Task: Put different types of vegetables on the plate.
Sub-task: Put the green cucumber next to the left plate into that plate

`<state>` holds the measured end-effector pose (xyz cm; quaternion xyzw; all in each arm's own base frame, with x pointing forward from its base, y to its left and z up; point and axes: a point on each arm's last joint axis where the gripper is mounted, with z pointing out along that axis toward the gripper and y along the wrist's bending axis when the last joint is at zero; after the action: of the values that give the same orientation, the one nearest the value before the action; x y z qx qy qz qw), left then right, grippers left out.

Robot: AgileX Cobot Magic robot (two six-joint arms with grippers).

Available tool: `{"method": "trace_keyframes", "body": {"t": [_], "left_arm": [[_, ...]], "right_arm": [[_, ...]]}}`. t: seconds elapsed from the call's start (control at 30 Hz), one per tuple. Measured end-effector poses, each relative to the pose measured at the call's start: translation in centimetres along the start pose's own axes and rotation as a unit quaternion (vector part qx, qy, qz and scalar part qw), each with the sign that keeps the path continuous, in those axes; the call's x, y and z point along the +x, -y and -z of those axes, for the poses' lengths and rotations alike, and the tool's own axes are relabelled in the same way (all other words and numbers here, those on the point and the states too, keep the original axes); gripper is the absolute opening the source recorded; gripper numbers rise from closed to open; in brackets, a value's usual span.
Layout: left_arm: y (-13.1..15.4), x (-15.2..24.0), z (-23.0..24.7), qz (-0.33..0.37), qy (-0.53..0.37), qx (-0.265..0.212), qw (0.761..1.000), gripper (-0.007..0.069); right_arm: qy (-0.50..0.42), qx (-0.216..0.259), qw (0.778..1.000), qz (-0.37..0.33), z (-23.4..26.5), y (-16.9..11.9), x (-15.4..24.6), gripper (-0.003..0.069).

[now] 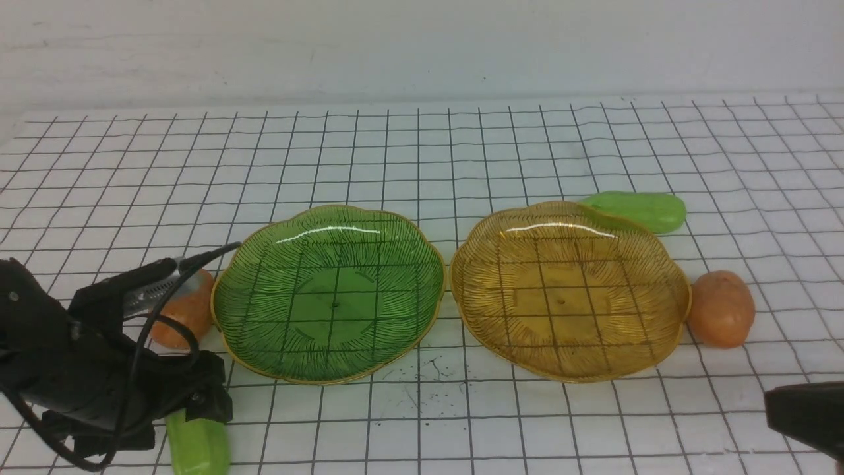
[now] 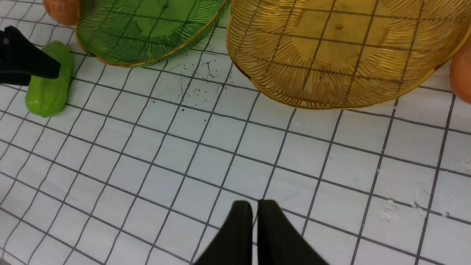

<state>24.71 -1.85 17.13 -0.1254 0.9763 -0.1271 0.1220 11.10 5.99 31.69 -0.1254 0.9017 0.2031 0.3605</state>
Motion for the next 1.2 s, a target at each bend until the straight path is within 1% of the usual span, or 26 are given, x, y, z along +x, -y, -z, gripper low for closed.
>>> {"method": "trace_keyframes", "body": {"t": [0.03, 0.1, 0.17, 0.2, 0.27, 0.4, 0.5, 0.57, 0.63, 0.7, 0.77, 0.9, 0.97, 1.03, 1.17, 1.2], "left_arm": [[0.0, 0.0, -0.2, 0.0, -0.003, 0.0, 1.0, 0.0618], [-0.2, 0.0, -1.0, 0.001, -0.016, -0.003, 1.0, 0.057], [-0.3, 0.0, -1.5, 0.004, -0.027, -0.005, 1.0, 0.0482], [-0.3, 0.0, -1.6, 0.004, -0.031, -0.005, 0.999, 0.0419], [-0.1, -0.2, -1.4, 0.001, -0.036, -0.003, 0.999, 0.0379], [1.3, -1.7, 1.8, -0.033, -0.029, 0.012, 0.999, 0.0389], [3.5, -3.7, 5.6, -0.074, 0.035, 0.033, 0.996, 0.0389], [5.0, -5.0, 6.9, -0.112, 0.081, 0.044, 0.989, 0.0389], [6.5, -6.2, 7.3, -0.149, 0.125, 0.05, 0.98, 0.039], [7.4, -7.2, 6.6, -0.168, 0.148, 0.051, 0.973, 0.039], [7.9, -7.6, 5.6, -0.177, 0.149, 0.05, 0.972, 0.039], [8.3, -7.9, 2.5, -0.184, 0.12, 0.044, 0.975, 0.0395], [8.3, -7.9, 1.1, -0.185, 0.101, 0.039, 0.977, 0.0419], [8.1, -7.9, 0.1, -0.184, 0.087, 0.036, 0.978, 0.047], [8.0, -7.9, -1.2, -0.186, 0.069, 0.031, 0.98, 0.0598], [7.9, -7.9, -1.2, -0.188, 0.068, 0.031, 0.979, 0.0604]], "right_arm": [[0.0, 0.0, 1.0, 0.0, 0.0, 0.0, 0.0, 0.0013], [0.0, 0.0, 1.0, 0.0, 0.0, 0.0, 0.0, 0.0013], [0.0, 0.0, 1.0, 0.0, 0.0, 0.0, 0.0, 0.0013], [-0.001, 0.0, 1.0, 0.0, 0.0, 0.0, 0.0, 0.0013], [-0.001, 0.0, 1.0, 0.001, 0.0, 0.0, 0.0, 0.0013], [0.001, 0.0, 1.0, 0.001, 0.0, 0.0, 0.0, 0.0013], [0.016, 0.002, 1.0, 0.001, 0.0, 0.0, -0.3, 0.0013], [0.028, 0.002, 1.0, 0.001, 0.0, 0.0, -0.5, 0.0013], [0.039, 0.0, 0.999, -0.002, 0.0, 0.0, -0.7, 0.0013], [0.046, 0.0, 0.999, -0.003, 0.0, 0.0, -0.9, 0.0013], [0.051, 0.0, 0.999, -0.003, 0.0, 0.0, -0.9, 0.0013], [0.056, 0.0, 0.998, -0.003, 0.0, 0.0, -1.0, 0.0013], [0.059, 0.0, 0.998, -0.004, 0.0, 0.0, -1.1, 0.0013], [0.06, 0.0, 0.998, -0.004, 0.0, 0.0, -1.1, 0.0013], [0.06, 0.0, 0.998, -0.004, 0.0, 0.0, -1.1, 0.0013], [0.06, 0.0, 0.998, -0.004, 0.0, 0.0, -1.1, 0.0013]]}}
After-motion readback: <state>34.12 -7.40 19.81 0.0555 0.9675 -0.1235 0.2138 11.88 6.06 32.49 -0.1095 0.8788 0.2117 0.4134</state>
